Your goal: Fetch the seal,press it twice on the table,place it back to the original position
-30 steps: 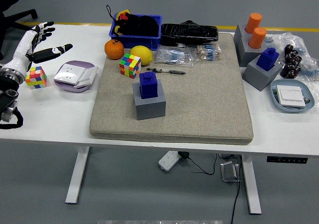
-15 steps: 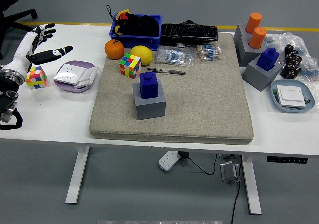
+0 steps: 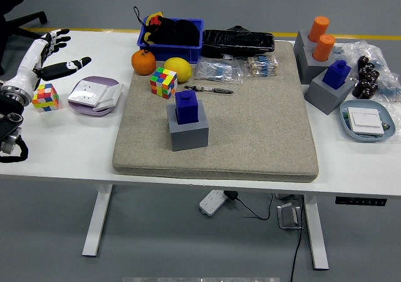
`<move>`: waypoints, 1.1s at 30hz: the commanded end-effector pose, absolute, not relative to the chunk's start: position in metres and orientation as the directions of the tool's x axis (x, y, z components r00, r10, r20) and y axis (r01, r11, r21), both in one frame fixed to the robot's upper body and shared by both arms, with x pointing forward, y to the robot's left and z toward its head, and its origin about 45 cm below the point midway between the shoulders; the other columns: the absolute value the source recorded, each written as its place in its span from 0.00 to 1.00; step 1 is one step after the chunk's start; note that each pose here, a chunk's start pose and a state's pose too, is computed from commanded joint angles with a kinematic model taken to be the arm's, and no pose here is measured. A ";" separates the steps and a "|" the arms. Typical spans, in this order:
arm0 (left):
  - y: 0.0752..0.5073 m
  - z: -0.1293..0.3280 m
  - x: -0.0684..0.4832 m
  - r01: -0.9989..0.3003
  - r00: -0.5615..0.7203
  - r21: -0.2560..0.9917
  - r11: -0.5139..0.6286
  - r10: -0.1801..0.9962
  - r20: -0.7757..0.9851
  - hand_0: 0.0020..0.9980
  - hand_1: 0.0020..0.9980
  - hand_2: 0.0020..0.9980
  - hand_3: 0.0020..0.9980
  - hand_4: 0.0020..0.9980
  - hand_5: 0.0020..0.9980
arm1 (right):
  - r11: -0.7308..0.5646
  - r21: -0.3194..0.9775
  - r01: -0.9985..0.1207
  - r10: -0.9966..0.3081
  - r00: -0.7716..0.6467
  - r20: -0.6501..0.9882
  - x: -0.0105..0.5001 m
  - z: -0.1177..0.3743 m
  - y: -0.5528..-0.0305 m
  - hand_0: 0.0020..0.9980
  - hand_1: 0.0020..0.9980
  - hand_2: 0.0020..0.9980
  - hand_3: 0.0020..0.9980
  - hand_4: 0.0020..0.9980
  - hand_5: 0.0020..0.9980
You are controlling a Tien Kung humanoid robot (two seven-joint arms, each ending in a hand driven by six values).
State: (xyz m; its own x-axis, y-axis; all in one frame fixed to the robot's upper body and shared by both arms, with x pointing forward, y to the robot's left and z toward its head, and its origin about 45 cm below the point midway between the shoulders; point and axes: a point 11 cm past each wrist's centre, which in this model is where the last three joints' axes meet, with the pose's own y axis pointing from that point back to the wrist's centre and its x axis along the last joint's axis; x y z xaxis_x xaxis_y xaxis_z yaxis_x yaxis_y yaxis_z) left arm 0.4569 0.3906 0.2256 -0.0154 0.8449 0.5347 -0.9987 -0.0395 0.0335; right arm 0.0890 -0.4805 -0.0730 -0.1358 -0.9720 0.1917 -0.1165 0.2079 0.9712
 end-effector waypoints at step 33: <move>0.389 0.231 0.459 -0.999 -0.023 0.025 -0.041 0.854 0.520 0.89 0.88 0.87 0.88 0.92 0.29 | 0.206 0.971 -0.117 -0.971 -0.147 0.189 0.087 -0.074 -0.479 0.86 0.78 0.73 0.74 0.80 0.57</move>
